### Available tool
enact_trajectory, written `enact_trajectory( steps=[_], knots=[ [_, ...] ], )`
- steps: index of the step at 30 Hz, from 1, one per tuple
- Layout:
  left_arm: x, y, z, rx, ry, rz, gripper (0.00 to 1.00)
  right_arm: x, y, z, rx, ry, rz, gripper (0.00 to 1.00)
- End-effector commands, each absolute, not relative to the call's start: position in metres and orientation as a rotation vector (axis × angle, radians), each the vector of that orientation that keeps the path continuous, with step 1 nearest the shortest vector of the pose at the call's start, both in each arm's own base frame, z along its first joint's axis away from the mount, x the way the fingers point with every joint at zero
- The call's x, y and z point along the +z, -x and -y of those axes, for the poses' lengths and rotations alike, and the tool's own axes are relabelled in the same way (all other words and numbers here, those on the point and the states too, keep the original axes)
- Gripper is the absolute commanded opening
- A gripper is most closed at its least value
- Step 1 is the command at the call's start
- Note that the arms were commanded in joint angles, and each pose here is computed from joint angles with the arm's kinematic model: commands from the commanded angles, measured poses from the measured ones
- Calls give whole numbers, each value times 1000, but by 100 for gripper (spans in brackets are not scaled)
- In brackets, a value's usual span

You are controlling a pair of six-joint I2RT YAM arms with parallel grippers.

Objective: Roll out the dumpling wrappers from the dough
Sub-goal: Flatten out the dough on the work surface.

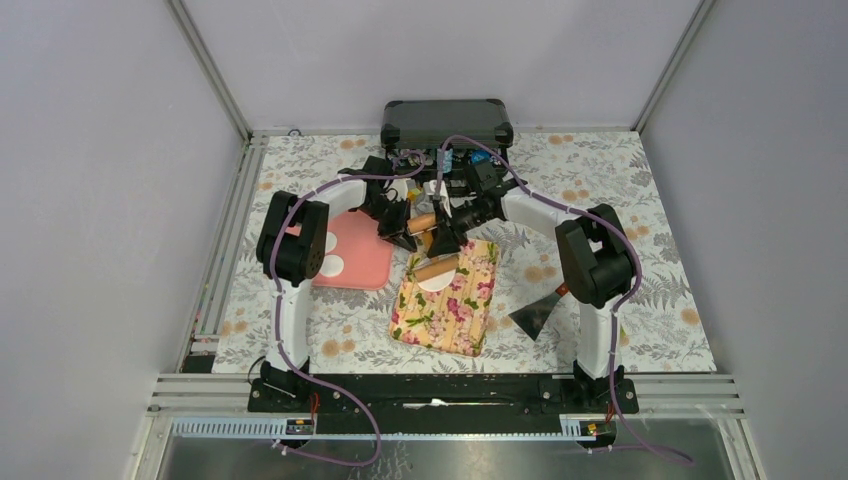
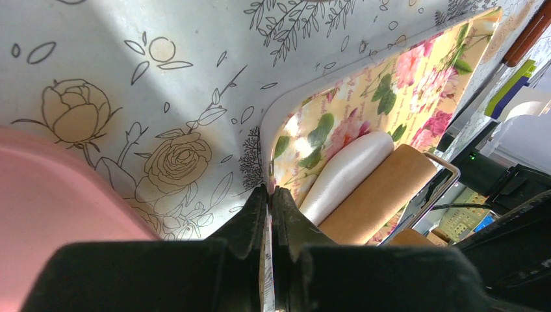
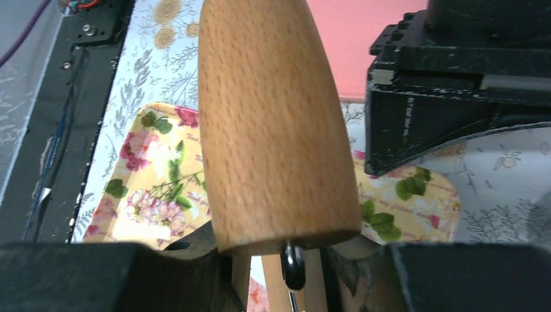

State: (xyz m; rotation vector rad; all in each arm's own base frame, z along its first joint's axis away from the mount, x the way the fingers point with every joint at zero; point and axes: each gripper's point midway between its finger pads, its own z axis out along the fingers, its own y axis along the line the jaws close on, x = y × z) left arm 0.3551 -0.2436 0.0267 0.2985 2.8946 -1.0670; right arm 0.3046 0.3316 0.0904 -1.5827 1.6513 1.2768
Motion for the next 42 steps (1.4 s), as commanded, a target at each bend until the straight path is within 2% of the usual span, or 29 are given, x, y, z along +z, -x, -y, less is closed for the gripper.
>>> enact_trajectory(
  steps=[1,11,16,22,25,28,32,35,38,42],
  knots=[
    [43,-362,255,-1143,-329,-2833,0,53,-271,-310,1349,1604,-1812,0],
    [43,-361,255,-1157,-308,-2831,0,32,-252,-298,1359,1577,-1896,0],
    [43,-361,256,-1170,-307,-2831,0,40,-248,-297,1358,1568,-1887,0],
    [44,-357,258,-1186,-323,-2825,0,122,-244,-310,1489,1574,-1695,0],
    [45,-356,259,-1184,-335,-2822,0,159,-266,-325,1437,1524,-1617,0],
    [44,-355,261,-1185,-343,-2823,0,170,-296,-339,1342,1451,-1607,0],
    [42,-353,263,-1185,-353,-2828,0,140,-336,-352,1207,1418,-1691,0],
    [41,-354,264,-1184,-353,-2830,0,97,-344,-349,1165,1434,-1773,0],
    [40,-354,264,-1185,-346,-2833,0,62,-327,-335,1171,1464,-1856,0],
    [39,-355,264,-1187,-330,-2840,0,52,-296,-320,1212,1477,-1887,0]
  ],
)
